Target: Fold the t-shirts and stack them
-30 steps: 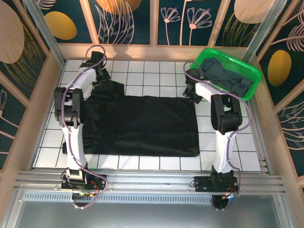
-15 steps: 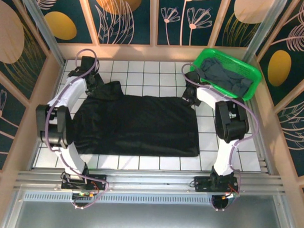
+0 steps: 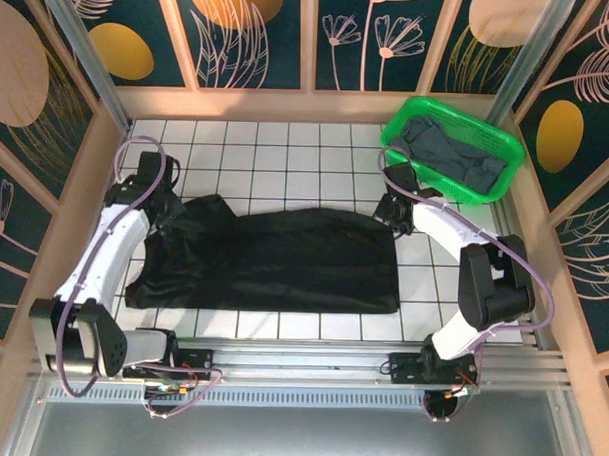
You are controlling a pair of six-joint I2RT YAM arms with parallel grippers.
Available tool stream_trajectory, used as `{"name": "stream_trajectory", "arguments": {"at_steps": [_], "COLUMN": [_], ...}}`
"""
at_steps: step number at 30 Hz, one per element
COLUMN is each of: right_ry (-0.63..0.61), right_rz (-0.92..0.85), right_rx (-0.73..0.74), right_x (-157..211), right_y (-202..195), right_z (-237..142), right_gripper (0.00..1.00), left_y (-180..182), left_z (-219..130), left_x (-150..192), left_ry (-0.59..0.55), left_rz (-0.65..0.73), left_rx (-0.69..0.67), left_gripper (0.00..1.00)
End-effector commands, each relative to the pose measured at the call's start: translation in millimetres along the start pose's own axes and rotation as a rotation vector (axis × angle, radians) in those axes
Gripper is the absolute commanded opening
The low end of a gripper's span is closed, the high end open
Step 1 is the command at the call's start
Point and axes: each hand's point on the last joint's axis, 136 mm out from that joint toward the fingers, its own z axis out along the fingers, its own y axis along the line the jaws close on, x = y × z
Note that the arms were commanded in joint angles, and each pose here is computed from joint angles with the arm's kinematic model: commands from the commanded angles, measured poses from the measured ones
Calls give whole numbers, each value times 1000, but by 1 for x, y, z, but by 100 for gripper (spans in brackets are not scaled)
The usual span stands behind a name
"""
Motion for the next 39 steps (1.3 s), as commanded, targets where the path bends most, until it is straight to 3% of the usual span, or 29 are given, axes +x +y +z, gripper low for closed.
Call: {"name": "stream_trajectory", "arguments": {"at_steps": [1,6,12,21,33,36,39], "right_ry": [92,160,189,202,310,247,188], "right_rz": [-3,9,15,13,11,36,48], "right_rx": [37,81,92,99,98,82,30], "right_x": [31,53,61,65,99,91,78], "right_y": [-21,-42,-48,-52,-64,-66,-56], "right_z": [-4,2,4,-4,-5,-16,-26], "right_gripper": [0,0,0,0,1,23,33], "left_y": [41,71,89,97,117,116,110], "left_z": [-7,-22,-8,-3,23,27,33], "left_x": [22,41,76,83,104,104,108], "left_ry": [20,27,99,104,113,106,114], "left_rz": [-80,-155,-187,-193,-186,-208,-244], "left_rx": [-128,-180,-208,-242,-328,-331,-303], "left_gripper": [0,0,0,0,0,0,7]}}
